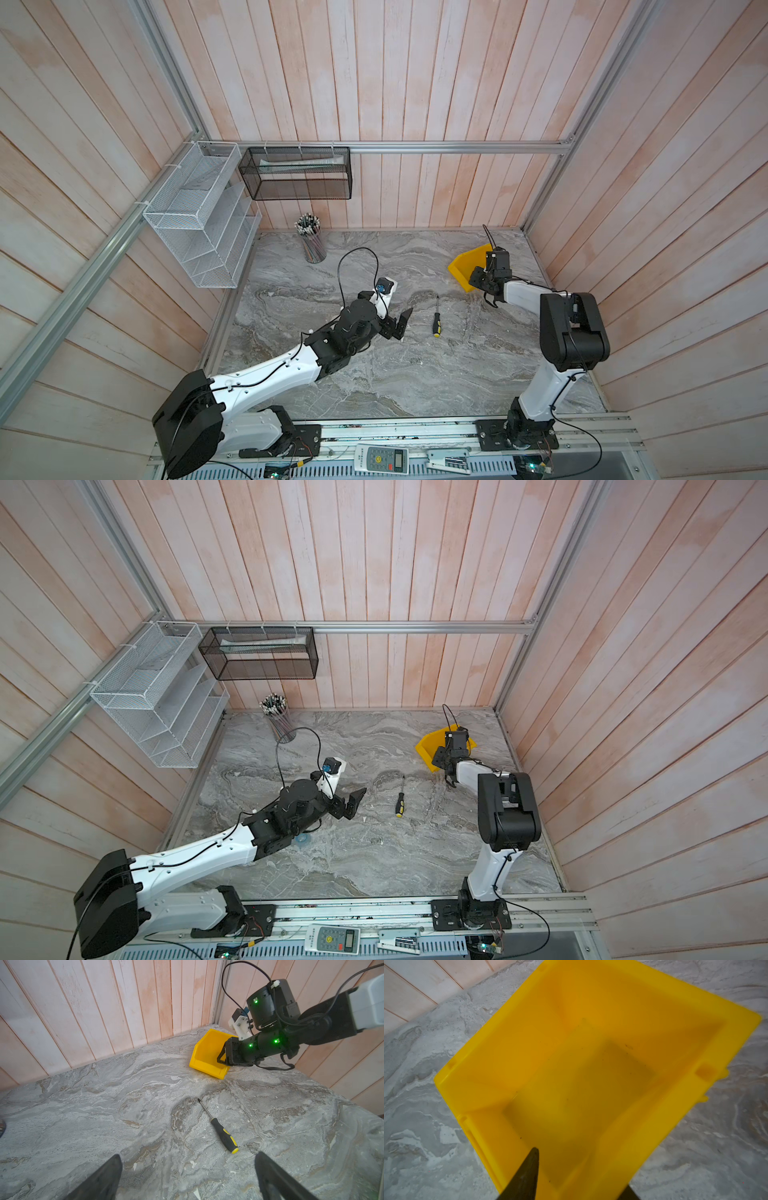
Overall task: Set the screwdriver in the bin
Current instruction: 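Grip the yellow bin rim with the right gripper and drag it toward the screwdriver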
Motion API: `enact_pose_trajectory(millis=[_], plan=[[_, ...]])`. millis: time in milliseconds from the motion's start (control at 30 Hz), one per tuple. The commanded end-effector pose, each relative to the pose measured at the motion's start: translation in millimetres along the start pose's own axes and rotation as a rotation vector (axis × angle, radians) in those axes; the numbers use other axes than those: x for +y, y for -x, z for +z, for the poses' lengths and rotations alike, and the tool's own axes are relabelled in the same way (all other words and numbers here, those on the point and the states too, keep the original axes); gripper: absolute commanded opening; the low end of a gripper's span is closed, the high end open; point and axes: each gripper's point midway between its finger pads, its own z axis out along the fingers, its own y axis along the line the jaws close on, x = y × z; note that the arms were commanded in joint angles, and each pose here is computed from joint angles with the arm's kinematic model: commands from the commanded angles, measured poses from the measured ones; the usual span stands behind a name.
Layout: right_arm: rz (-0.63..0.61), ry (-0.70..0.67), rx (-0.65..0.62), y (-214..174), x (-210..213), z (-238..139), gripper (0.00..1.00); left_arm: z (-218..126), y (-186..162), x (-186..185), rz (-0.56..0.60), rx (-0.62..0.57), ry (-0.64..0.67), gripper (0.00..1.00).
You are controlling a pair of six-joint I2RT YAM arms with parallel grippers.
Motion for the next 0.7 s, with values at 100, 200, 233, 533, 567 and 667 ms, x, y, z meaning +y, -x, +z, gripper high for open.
enact_pose_trajectory(millis=[100,200,233,533,567,667], plan=[[-0.076,-0.056,0.017,1.2,6.0,14.9,0.29,-7.7,-10.0,10.5,-0.021,0.009,0.034,1.00],[-0.133,-0.058,0.030,-0.8,19.8,20.6,0.24,-8.9,-12.2,12.8,-0.035,0.010,0.034,1.00],[-0.154,-0.058,0.025,-0.3,25.8,21.2,0.20,-9.2,-13.0,13.7,-0.040,0.010,0.036,1.00],[-0.375,0.017,0.010,-3.4,107.1,24.7,0.10,-21.5,-19.2,29.0,-0.098,-0.014,0.062,1.00],[-0.408,0.022,0.010,-7.2,117.5,25.1,0.10,-22.5,-21.4,31.7,-0.108,-0.014,0.066,1.00],[-0.493,0.062,-0.002,-16.0,149.4,22.8,0.10,-25.6,-26.5,39.8,-0.137,-0.007,0.074,1.00]])
